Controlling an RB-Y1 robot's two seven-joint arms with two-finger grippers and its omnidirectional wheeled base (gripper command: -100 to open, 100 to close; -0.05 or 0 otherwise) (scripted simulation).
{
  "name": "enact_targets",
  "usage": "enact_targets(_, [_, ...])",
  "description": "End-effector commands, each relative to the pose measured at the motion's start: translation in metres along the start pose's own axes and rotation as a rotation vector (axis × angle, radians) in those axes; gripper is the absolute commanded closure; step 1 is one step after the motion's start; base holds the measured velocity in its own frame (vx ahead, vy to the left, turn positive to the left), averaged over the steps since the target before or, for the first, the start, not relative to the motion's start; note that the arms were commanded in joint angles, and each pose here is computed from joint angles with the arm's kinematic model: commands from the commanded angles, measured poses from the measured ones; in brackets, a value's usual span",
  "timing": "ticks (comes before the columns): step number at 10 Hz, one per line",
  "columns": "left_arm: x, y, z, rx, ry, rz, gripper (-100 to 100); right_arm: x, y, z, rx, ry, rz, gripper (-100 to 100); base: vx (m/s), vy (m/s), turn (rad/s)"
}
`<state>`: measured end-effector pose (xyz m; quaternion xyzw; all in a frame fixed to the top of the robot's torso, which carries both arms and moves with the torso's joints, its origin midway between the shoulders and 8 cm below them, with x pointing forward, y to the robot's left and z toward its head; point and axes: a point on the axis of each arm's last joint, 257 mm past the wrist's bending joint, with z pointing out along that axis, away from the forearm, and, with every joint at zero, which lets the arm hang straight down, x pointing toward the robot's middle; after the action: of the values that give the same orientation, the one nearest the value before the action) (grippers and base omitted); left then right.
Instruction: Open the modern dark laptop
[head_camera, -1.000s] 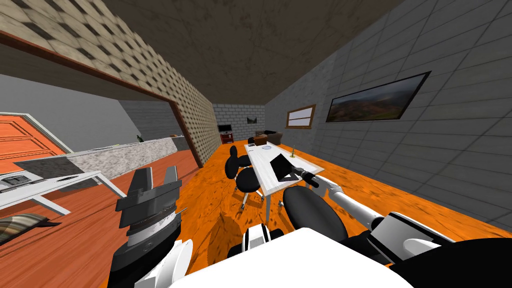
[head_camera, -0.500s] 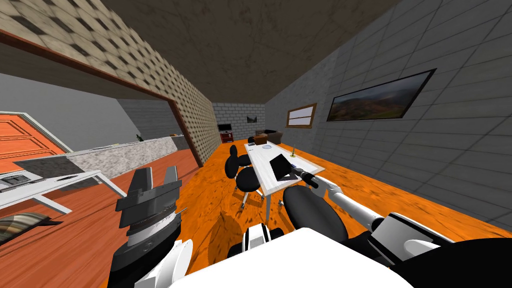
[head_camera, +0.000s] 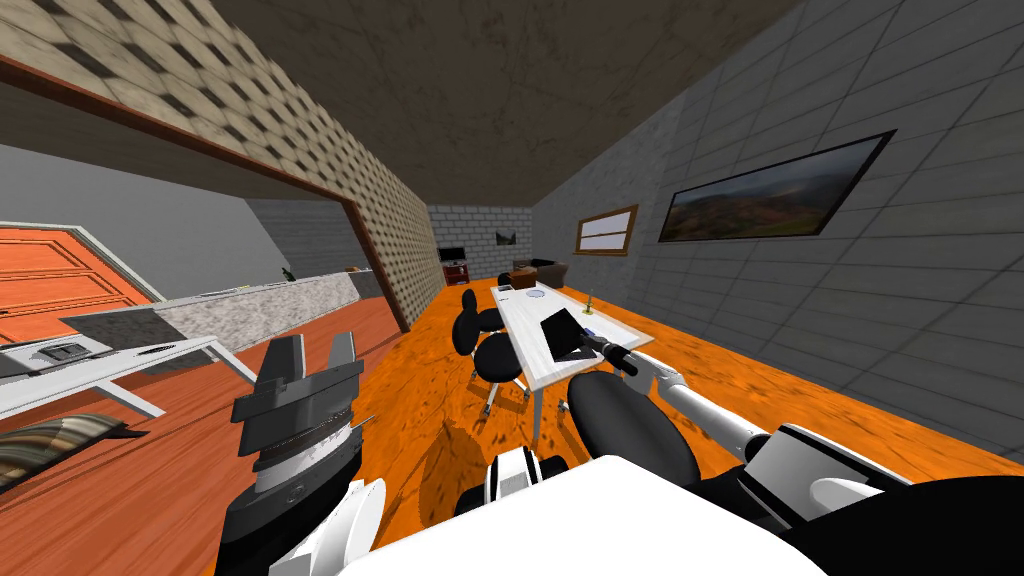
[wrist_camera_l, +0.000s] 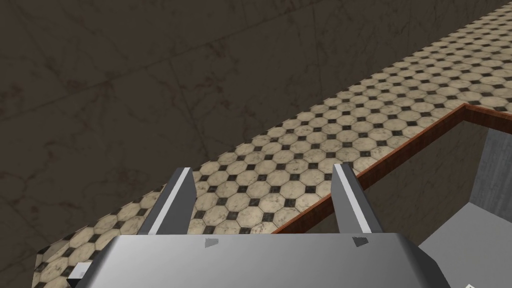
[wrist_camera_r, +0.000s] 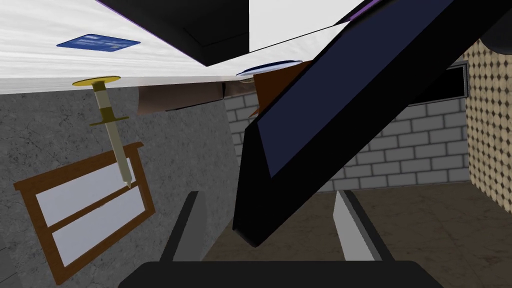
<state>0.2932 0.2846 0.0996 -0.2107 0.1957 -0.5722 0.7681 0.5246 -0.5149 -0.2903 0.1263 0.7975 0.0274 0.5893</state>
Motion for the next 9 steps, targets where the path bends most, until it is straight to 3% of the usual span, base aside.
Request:
enact_targets(1, [0.0, 0.0, 0.0, 0.0, 0.0, 0.0, 0, -0.019, -0.013, -0.004, 0.013, -0.004, 0.003, -100, -0.019, 0.035, 0.034])
enact_targets(7, [0.0, 0.0, 0.0, 0.0, 0.0, 0.0, 0, -0.056, -0.033, -0.013, 0.036, -0.007, 0.008, -100, -0.018, 0.029, 0.033])
enact_targets(8, [0.0, 0.0, 0.0, 0.0, 0.0, 0.0, 0, -0.052, -0.031, -0.013, 0.033, -0.007, 0.005, -100, -0.009, 0.011, 0.006])
enact_targets(9, [0.0, 0.0, 0.0, 0.0, 0.0, 0.0, 0, -0.053, -0.031, -0.013, 0.034, -0.007, 0.008, 0, 0.0, 0.0, 0.0])
